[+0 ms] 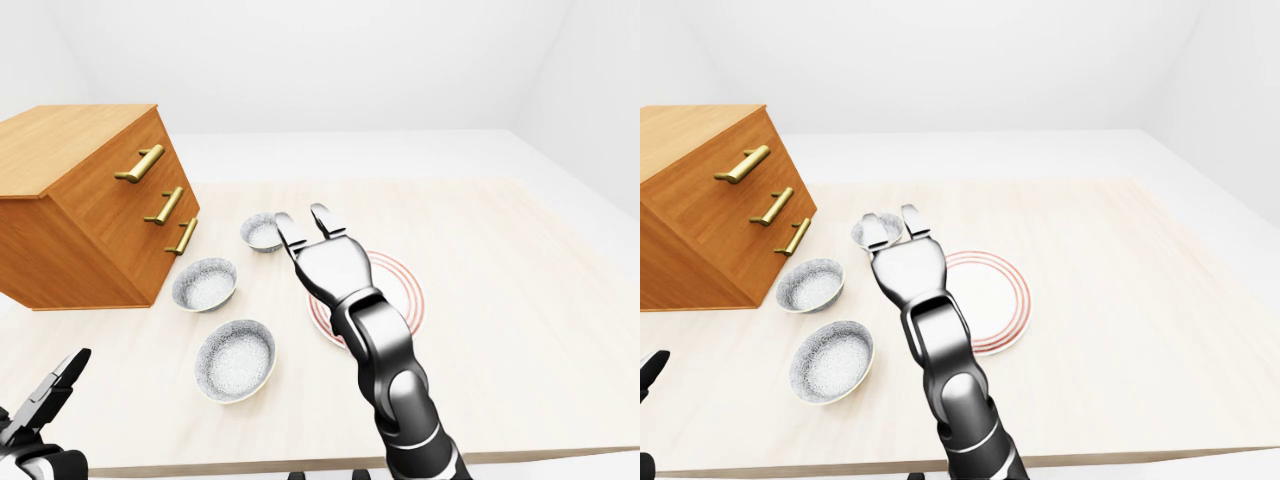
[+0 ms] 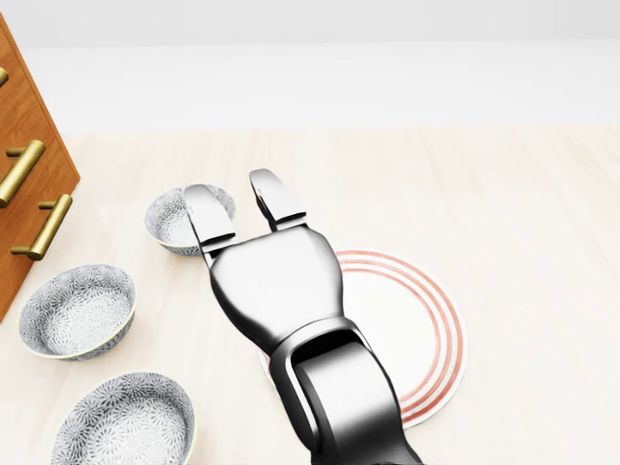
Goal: Put the bowl at the front on the plate.
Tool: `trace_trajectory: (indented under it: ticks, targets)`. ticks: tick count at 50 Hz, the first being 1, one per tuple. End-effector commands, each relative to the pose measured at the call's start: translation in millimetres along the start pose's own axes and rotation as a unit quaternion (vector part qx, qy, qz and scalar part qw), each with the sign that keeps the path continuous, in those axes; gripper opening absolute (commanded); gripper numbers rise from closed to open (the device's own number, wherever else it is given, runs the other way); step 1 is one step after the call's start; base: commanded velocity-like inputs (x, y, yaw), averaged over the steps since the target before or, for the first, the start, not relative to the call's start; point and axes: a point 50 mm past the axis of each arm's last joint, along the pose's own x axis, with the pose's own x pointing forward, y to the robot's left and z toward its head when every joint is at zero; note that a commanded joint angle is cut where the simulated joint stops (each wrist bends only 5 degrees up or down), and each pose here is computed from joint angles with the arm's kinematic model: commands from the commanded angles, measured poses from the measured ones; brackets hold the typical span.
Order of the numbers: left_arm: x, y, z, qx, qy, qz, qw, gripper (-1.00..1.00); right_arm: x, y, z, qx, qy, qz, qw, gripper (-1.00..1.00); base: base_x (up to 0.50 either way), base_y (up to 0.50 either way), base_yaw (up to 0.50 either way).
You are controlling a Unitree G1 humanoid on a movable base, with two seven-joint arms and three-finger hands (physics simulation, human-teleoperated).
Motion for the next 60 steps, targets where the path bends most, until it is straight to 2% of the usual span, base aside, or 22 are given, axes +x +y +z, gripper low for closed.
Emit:
trace_trajectory:
  ticks: [1,9,20,25,27,28,35,44,47,48,60]
  targets:
    - [-0.4,0,2,-0.001,-0.004,0.0,1.0,1.0,-7,5,22,-0.01,-0.041,0.007,0.999,1.0,0.0,0.0,0.0]
    - [-0.2,0,1,0.0,-0.002,0.0,1.0,1.0,-14,7,31,-0.016,-0.062,0.006,0.998,1.0,0.0,0.0,0.0]
    - [0.0,-1,-2,0.003,0.001,0.001,1.0,1.0,-38,5,44,-0.023,-0.091,-0.013,0.995,1.0,0.0,0.0,0.0]
    - [-0.2,0,-2,0.005,0.002,0.001,1.0,1.0,-39,22,45,-0.06,-0.089,0.018,0.994,1.0,0.0,0.0,0.0]
    - [0.3,-1,-4,0.007,0.006,0.001,1.0,1.0,-39,30,49,-0.058,-0.104,0.036,0.992,1.0,0.0,0.0,0.0]
    - [0.2,-1,-4,0.008,0.006,0.001,1.0,1.0,-40,34,55,-0.06,-0.141,0.046,0.987,1.0,0.0,0.0,0.0]
    - [0.2,-1,-3,0.009,0.004,0.002,1.0,1.0,-41,56,62,-0.025,-0.176,0.097,0.979,1.0,0.0,0.0,0.0]
    - [0.6,-1,-6,0.013,0.009,0.004,1.0,1.0,-45,81,59,-0.039,-0.171,0.149,0.973,1.0,0.0,0.0,0.0]
    - [0.6,-2,-6,0.013,0.008,0.004,1.0,1.0,-42,69,52,-0.036,-0.145,0.123,0.981,1.0,0.0,0.0,0.0]
    - [0.8,-2,-6,0.014,0.009,0.004,1.0,1.0,-41,56,43,-0.038,-0.116,0.094,0.988,1.0,0.0,0.0,0.0]
    - [0.9,-2,-6,0.014,0.009,0.004,1.0,1.0,-41,55,42,-0.038,-0.114,0.092,0.988,1.0,0.0,0.0,0.0]
